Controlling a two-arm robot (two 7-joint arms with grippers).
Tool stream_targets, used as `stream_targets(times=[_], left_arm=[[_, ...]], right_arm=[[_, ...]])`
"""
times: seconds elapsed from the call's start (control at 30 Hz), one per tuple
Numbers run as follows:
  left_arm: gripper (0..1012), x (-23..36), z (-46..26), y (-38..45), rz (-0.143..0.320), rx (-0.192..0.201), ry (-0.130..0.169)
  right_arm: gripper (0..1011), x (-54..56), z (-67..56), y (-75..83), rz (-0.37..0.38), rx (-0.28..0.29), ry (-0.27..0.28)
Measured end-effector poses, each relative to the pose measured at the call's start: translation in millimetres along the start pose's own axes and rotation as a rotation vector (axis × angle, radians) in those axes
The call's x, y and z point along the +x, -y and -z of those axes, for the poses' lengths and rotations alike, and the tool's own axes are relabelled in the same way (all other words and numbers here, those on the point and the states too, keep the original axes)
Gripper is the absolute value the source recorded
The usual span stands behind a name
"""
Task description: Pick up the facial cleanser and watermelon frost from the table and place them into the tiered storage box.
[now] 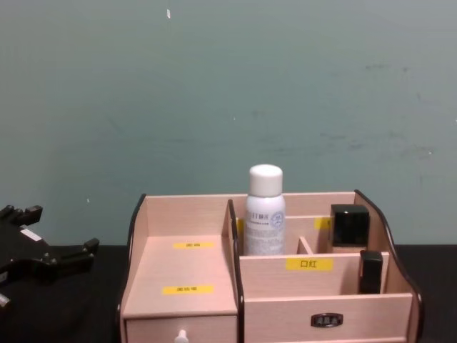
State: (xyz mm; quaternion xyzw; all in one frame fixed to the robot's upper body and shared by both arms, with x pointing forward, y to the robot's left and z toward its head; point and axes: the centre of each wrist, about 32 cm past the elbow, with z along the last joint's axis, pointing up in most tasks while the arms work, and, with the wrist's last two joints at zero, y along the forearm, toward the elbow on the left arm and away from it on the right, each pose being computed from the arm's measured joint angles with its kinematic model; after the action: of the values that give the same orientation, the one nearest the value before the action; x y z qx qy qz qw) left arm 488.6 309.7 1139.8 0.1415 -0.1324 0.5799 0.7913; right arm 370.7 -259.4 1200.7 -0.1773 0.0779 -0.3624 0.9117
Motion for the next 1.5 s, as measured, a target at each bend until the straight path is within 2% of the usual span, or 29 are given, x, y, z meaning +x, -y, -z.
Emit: stream_targets(times=[0.13, 0.6, 0.93, 1.2, 1.5], left_arm=[[1010, 0.0, 0.0, 0.0, 0.000, 0.000, 0.000], [1010, 0.0, 0.0, 0.0, 0.000, 0.000, 0.000], [1010, 0.0, 0.0, 0.0, 0.000, 0.000, 0.000], [1010, 0.0, 0.0, 0.0, 0.000, 0.000, 0.000], [1010, 0.0, 0.0, 0.0, 0.000, 0.000, 0.000]], right_arm=[[1002, -1.2, 4.1, -2.3, -0.013, -0.029, 0.014], [1002, -1.0, 4.4, 0.0, -0.012, -0.055, 0.026], [1002, -2.7, 3.3, -1.2, 0.001, -0.056, -0.002], [1002, -4.6, -1.0, -4.3, -0.004, -0.087, 0.003], [1002, -4.3, 2.2, -11.0, 0.012, -0.115, -0.006]])
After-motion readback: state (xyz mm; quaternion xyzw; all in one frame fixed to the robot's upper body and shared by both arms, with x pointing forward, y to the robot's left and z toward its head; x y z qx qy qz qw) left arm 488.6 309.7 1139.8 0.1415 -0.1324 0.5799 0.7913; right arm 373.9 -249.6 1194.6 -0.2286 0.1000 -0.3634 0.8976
